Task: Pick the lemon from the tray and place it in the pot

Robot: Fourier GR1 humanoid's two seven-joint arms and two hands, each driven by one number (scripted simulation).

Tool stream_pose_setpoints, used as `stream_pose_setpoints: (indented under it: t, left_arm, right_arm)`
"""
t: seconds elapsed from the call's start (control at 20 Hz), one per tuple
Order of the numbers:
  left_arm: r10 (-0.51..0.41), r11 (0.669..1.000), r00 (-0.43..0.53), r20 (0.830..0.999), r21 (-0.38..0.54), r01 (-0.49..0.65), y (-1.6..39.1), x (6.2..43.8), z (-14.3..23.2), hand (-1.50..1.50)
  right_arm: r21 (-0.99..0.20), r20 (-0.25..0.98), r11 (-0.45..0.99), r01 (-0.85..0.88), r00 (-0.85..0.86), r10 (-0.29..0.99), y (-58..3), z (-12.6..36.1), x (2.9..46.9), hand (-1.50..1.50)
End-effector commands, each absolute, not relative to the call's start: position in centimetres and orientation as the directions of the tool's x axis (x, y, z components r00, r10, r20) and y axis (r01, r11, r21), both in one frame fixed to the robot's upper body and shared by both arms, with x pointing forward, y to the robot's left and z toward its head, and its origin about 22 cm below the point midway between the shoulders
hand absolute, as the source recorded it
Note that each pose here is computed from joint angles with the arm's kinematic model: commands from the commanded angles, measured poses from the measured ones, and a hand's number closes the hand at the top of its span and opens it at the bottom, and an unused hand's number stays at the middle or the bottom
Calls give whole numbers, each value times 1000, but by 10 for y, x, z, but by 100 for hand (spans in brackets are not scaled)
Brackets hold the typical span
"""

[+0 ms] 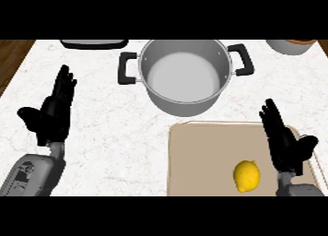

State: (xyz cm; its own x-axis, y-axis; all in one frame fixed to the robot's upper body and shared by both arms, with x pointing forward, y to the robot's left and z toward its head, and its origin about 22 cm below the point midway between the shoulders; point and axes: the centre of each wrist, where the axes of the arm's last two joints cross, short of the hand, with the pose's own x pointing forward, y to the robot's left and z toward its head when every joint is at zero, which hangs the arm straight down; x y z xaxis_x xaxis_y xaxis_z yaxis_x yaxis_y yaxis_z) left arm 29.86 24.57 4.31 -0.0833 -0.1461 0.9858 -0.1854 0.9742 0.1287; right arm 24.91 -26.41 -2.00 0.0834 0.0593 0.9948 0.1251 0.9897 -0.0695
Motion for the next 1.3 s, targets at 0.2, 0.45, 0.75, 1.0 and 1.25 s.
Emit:
stream_pose_setpoints:
  t: [0.2,0.45,0.75,1.0,1.25]
  left_arm:
    - [-205,977,156,966,193,87,241,271,-1,0]
    - [-170,982,263,950,141,125,237,260,-18,0]
    - [-185,970,272,944,132,203,248,256,-16,0]
    - [-166,973,271,948,114,199,240,250,-25,0]
    - [-175,969,256,951,120,215,250,256,-13,0]
  right_arm:
    - [-437,887,863,254,280,367,-239,-37,223,150]
    - [-646,664,481,593,124,738,-295,-16,227,-150]
    - [-489,608,457,743,-85,789,-209,-9,209,-150]
    - [-628,697,481,612,166,698,-178,-16,186,-150]
    - [-672,712,460,580,338,615,-172,14,183,-150]
